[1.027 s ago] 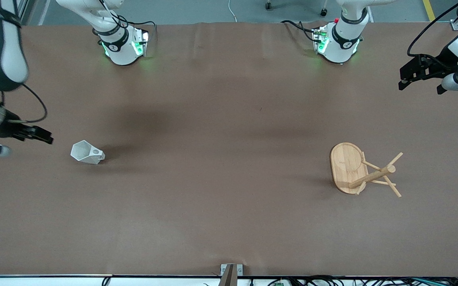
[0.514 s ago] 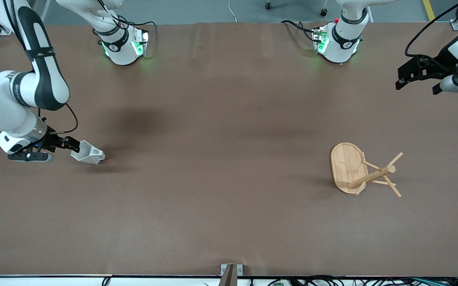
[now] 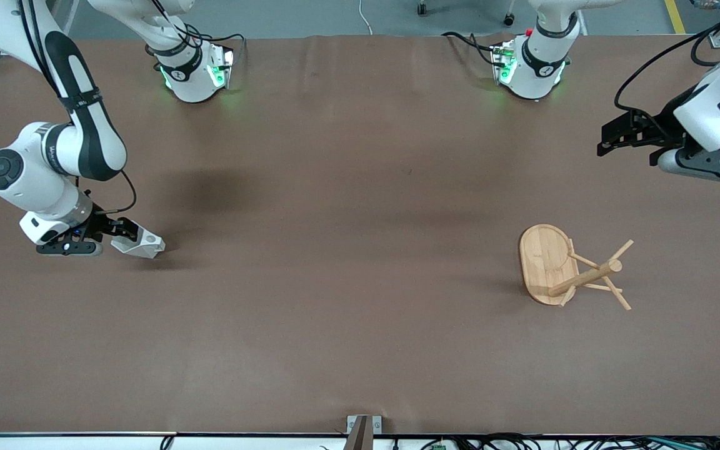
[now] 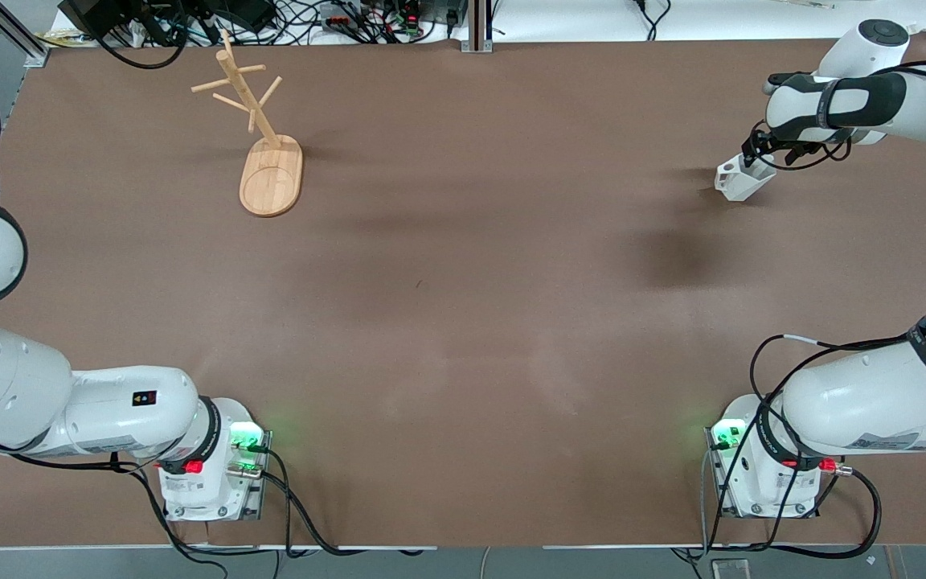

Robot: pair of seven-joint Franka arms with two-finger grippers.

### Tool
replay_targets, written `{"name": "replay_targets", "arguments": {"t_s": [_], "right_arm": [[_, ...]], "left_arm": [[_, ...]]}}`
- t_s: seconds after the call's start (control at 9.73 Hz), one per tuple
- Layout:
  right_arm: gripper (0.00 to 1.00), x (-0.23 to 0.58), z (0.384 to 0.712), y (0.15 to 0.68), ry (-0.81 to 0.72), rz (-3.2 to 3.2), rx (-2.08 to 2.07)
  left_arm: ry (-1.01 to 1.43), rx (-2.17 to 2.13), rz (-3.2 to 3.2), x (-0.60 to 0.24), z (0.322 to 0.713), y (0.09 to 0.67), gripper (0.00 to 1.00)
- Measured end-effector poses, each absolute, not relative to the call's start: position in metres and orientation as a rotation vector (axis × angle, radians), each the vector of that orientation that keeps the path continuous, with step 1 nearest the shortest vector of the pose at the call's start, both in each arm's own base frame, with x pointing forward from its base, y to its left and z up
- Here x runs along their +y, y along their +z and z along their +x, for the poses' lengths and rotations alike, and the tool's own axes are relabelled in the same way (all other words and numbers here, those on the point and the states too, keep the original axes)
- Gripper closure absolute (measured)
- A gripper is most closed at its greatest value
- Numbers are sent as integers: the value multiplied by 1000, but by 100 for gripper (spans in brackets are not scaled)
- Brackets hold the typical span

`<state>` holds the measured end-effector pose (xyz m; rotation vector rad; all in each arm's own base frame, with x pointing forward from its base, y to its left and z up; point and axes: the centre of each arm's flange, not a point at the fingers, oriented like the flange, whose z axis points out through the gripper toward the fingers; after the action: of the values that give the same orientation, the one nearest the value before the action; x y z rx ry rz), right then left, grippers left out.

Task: Hang cup on rack
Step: 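Grasp the white cup with the right gripper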

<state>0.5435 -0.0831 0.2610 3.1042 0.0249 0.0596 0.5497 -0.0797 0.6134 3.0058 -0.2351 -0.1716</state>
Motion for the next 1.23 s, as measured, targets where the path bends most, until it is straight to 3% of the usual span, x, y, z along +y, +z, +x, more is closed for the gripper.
{"name": "replay_targets", "arguments": {"t_s": [0.72,0.92,1.13,1.23], "right_arm": [[51,-96,541,241,44,3098,37],[56,-96,541,237,38,3098,39],[75,-96,541,236,37,3098,38],[78,-96,541,237,37,3098,38]], "left_arm": [[-232,-244,2994,-87,561,591,0],[-237,-244,2993,-87,562,589,0],[-241,-246,2993,-87,563,588,0],[-239,-247,2993,-88,563,588,0]]}}
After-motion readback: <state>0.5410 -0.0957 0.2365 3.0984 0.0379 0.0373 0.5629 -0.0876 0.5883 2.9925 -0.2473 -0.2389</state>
